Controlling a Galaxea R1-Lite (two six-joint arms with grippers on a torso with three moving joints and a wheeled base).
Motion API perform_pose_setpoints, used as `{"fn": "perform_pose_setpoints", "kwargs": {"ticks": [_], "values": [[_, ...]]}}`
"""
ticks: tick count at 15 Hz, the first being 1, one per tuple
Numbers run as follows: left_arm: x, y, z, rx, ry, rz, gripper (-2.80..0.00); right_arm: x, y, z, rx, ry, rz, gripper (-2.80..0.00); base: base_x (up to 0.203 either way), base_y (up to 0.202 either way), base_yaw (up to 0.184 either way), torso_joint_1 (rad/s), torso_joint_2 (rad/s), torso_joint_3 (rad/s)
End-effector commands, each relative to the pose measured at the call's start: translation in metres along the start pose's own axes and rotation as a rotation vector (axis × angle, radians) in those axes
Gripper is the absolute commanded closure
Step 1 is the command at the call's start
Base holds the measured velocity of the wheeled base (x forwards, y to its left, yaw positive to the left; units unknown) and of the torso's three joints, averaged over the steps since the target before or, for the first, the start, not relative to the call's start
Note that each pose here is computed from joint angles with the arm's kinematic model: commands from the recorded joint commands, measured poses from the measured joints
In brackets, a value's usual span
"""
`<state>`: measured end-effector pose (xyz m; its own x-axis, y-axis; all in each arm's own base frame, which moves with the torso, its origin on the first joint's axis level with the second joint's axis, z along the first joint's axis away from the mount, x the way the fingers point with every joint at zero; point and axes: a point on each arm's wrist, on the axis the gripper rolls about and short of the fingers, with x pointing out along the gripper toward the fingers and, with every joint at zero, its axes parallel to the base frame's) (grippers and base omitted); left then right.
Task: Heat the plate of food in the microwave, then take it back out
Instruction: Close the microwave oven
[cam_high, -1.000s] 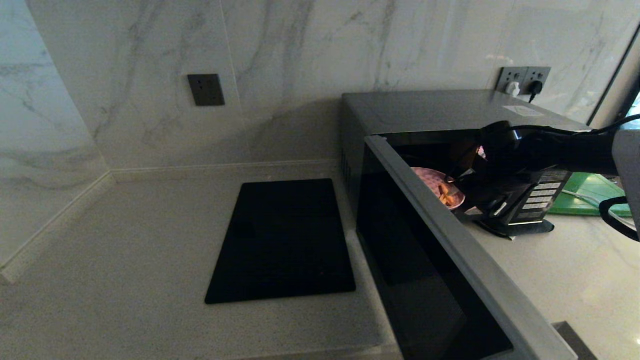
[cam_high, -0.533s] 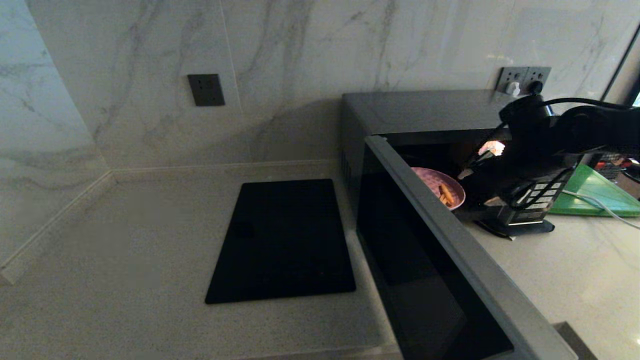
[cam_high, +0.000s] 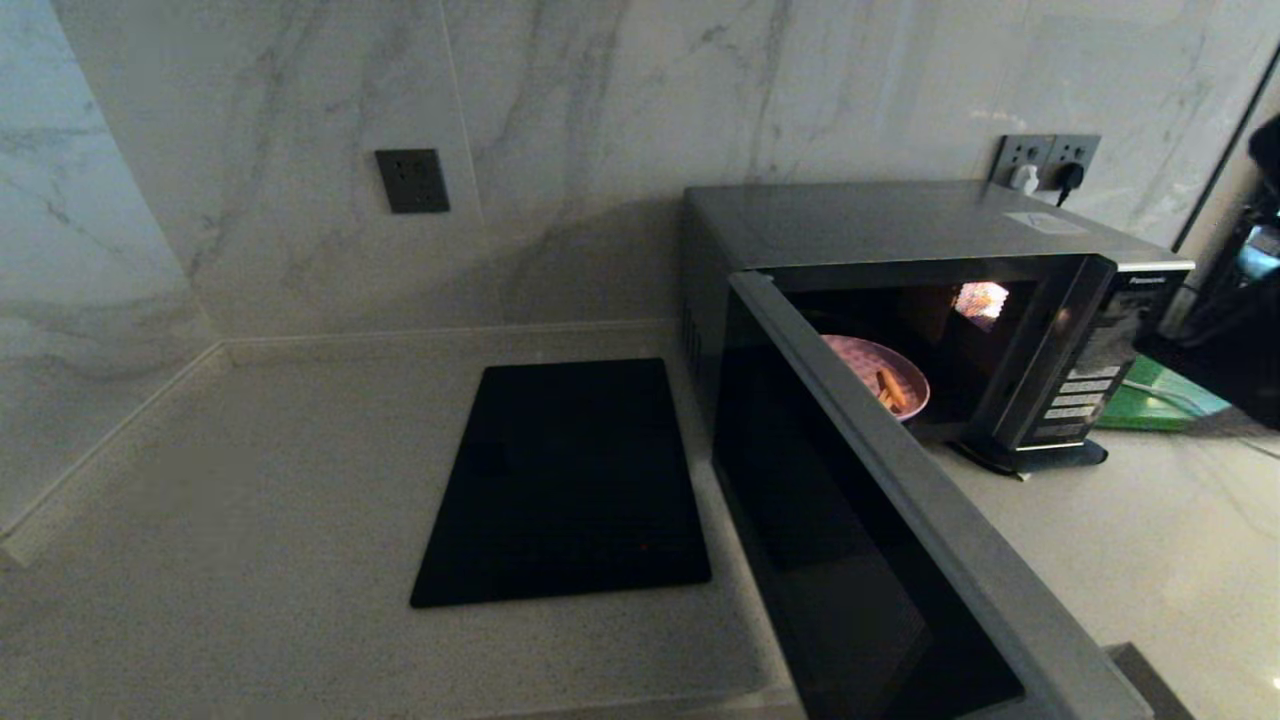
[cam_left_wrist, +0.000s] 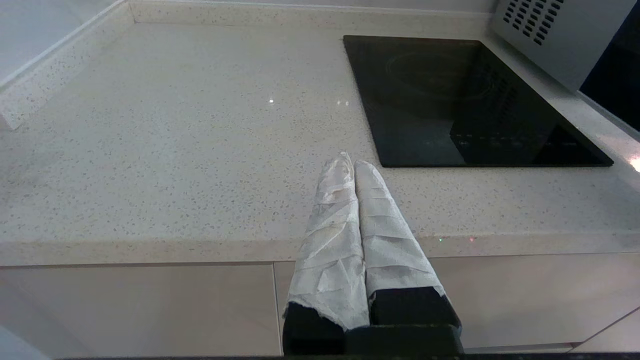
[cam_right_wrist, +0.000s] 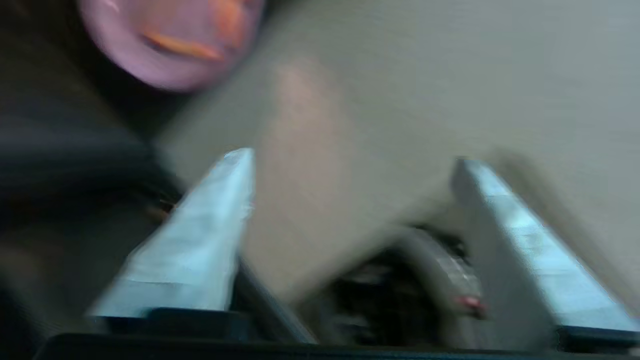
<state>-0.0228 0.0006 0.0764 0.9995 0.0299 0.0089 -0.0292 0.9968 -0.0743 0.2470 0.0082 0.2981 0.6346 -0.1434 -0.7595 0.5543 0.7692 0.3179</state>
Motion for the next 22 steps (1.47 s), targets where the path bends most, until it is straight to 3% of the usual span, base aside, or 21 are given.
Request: {"fn": "perform_pose_setpoints", "kwargs": {"ticks": [1, 8, 12, 16, 19, 22], "values": [[0.000, 0.000, 0.000, -0.001, 0.001, 0.001, 0.00, -0.050, -0.026, -0.014, -0.115, -0.075, -0.012, 0.00, 0.000, 0.000, 0.000, 0.000, 0.00, 0.000], [0.000, 0.000, 0.000, -0.001, 0.001, 0.001, 0.00, -0.086, -0.022, -0.033, -0.371, -0.115, 0.101, 0.00, 0.000, 0.000, 0.000, 0.000, 0.00, 0.000], [0.000, 0.000, 0.000, -0.001, 0.001, 0.001, 0.00, -0.095, -0.009, -0.050, -0.534, -0.050, 0.165, 0.00, 0.000, 0.000, 0.000, 0.000, 0.00, 0.000], [0.000, 0.000, 0.000, 0.000, 0.001, 0.001, 0.00, -0.104, 0.028, -0.058, -0.616, -0.041, 0.297, 0.00, 0.000, 0.000, 0.000, 0.000, 0.00, 0.000], [0.000, 0.000, 0.000, -0.001, 0.001, 0.001, 0.00, -0.127, 0.050, -0.059, -0.622, -0.071, 0.451, 0.00, 0.000, 0.000, 0.000, 0.000, 0.00, 0.000], [0.000, 0.000, 0.000, -0.001, 0.001, 0.001, 0.00, -0.144, 0.065, -0.076, -0.690, -0.026, 0.596, 0.00, 0.000, 0.000, 0.000, 0.000, 0.00, 0.000]]}}
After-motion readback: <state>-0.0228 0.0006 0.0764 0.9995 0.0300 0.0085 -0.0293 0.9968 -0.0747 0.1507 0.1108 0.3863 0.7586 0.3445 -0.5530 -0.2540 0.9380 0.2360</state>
